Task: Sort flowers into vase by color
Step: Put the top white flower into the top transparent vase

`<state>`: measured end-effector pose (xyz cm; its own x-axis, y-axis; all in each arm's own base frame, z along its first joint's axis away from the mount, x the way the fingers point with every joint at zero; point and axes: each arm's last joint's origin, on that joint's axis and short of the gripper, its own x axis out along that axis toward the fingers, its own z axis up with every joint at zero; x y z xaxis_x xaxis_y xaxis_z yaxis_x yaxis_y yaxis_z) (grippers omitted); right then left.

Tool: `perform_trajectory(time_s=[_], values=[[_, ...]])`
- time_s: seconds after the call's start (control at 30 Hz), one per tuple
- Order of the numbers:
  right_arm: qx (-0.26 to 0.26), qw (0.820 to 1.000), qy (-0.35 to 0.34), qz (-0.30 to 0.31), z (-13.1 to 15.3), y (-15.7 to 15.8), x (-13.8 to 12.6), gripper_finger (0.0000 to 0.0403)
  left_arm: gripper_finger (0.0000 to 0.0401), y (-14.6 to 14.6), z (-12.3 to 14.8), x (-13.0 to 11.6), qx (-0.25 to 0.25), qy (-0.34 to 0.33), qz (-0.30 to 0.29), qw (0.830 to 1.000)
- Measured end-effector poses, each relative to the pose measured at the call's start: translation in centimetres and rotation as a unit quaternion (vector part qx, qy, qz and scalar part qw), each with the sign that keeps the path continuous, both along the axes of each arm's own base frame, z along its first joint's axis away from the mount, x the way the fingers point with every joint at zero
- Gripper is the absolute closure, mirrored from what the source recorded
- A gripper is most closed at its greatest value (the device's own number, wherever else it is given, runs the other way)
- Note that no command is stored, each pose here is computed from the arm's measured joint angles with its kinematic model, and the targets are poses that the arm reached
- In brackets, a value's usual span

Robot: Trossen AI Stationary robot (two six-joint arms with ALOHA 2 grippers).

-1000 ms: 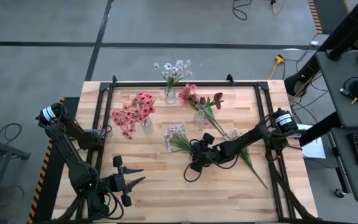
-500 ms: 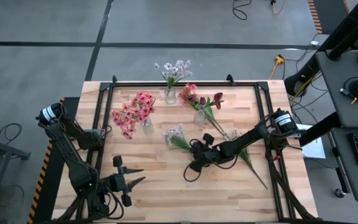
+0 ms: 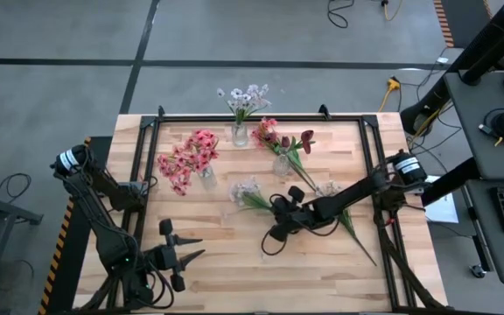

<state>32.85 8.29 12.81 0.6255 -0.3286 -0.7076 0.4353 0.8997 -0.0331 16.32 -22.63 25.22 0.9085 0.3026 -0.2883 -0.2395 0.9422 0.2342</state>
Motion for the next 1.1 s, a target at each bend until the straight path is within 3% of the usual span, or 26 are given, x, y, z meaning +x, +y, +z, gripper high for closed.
perform_trajectory(time_s=[0.4,0.77,1.1], values=[[0.004,0.999,-0.033,0.033,4.8,1.7,-2.2,0.0380,0.0290,-0.6,1.8,0.3,-0.010,-0.008,-0.007,1.000],[-0.015,0.994,-0.079,0.068,6.8,3.9,-5.4,0.0380,0.0290,-1.2,4.2,0.7,-0.022,-0.021,-0.014,0.999],[-0.030,0.959,-0.225,0.167,8.7,6.3,-7.0,0.0380,0.0290,-2.9,5.6,1.7,0.009,-0.014,-0.031,0.999]])
